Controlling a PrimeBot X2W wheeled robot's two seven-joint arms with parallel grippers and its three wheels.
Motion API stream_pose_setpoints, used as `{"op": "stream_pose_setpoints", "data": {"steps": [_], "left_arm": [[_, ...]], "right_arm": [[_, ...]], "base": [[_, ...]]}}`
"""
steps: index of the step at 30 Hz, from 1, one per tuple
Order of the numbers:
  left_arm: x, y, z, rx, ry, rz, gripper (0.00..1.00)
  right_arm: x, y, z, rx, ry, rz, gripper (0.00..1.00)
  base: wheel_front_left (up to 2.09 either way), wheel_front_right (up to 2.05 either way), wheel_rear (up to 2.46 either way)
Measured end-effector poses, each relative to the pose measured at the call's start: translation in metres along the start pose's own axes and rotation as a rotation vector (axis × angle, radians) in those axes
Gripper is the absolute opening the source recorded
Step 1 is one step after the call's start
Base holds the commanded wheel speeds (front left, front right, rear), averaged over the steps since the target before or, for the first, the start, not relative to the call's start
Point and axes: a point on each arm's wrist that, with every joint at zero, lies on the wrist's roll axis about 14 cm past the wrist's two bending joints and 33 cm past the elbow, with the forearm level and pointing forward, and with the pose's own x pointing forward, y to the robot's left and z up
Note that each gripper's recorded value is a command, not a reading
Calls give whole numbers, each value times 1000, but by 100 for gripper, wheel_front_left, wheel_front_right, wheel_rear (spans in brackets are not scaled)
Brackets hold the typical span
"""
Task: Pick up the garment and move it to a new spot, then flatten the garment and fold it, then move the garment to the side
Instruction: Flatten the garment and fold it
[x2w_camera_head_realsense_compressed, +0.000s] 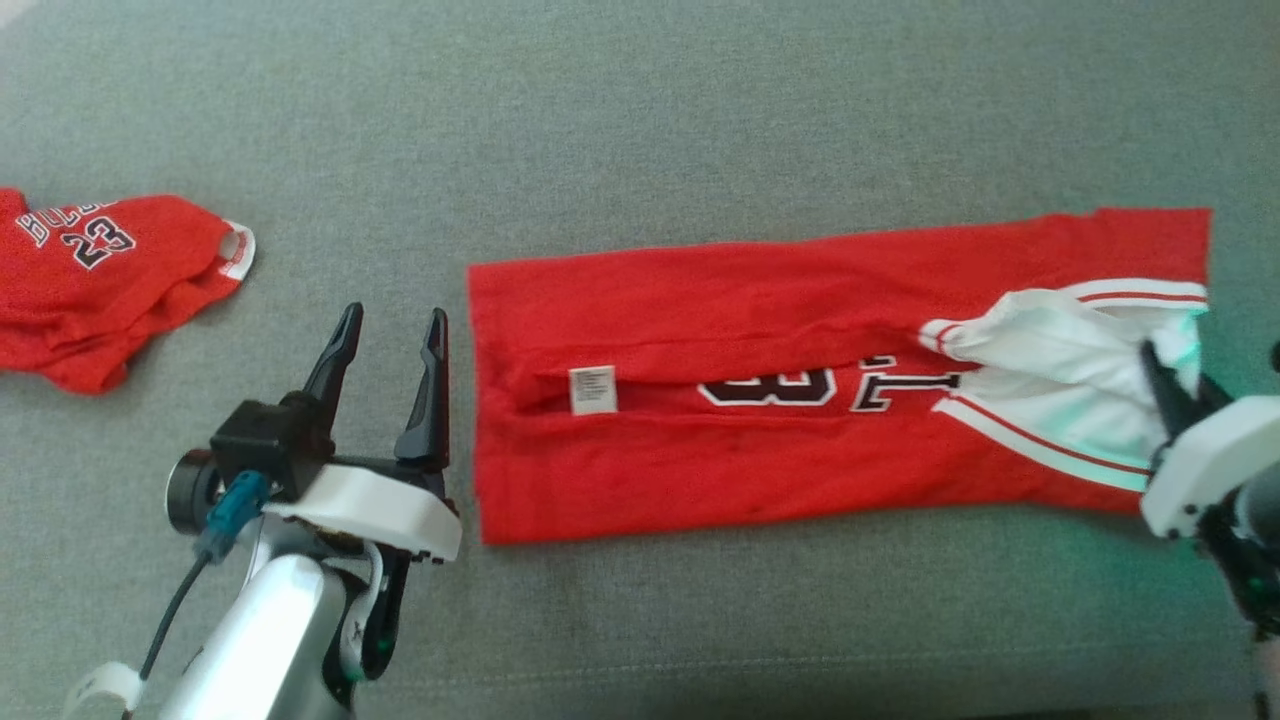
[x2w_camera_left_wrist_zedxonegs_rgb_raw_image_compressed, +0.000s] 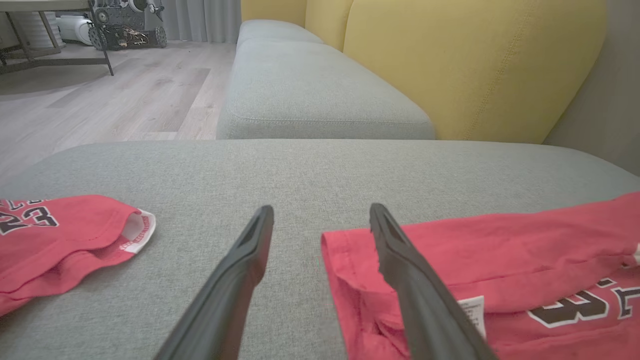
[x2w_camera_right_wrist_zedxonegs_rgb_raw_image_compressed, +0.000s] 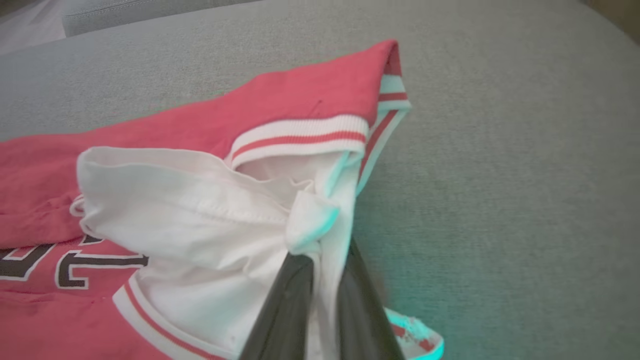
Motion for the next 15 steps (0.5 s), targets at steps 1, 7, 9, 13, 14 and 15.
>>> {"op": "stream_pose_setpoints", "data": {"steps": [1,7,9,13,14,15], "left_arm": [[0,0,1,0,-3,0,100],[-4,-3,9,4,-23,-5,100],[-8,-3,9,3,-22,-4,100],[-15,-6,11,5,-25,-8,100],[-15,-7,13,6,-30,-10,100],[-16,-8,15,7,-36,-12,100]], "right_arm": [[-2,-4,1,-4,-3,-9,0],[-14,-1,5,-7,-18,2,0],[-18,15,14,31,-36,54,0],[-31,55,35,90,-68,189,0],[-35,67,41,120,-75,236,0],[-38,80,46,141,-80,283,0]], "base": [[0,0,0],[0,0,0],[0,0,0],[0,0,0],[0,0,0],[0,0,0]]}}
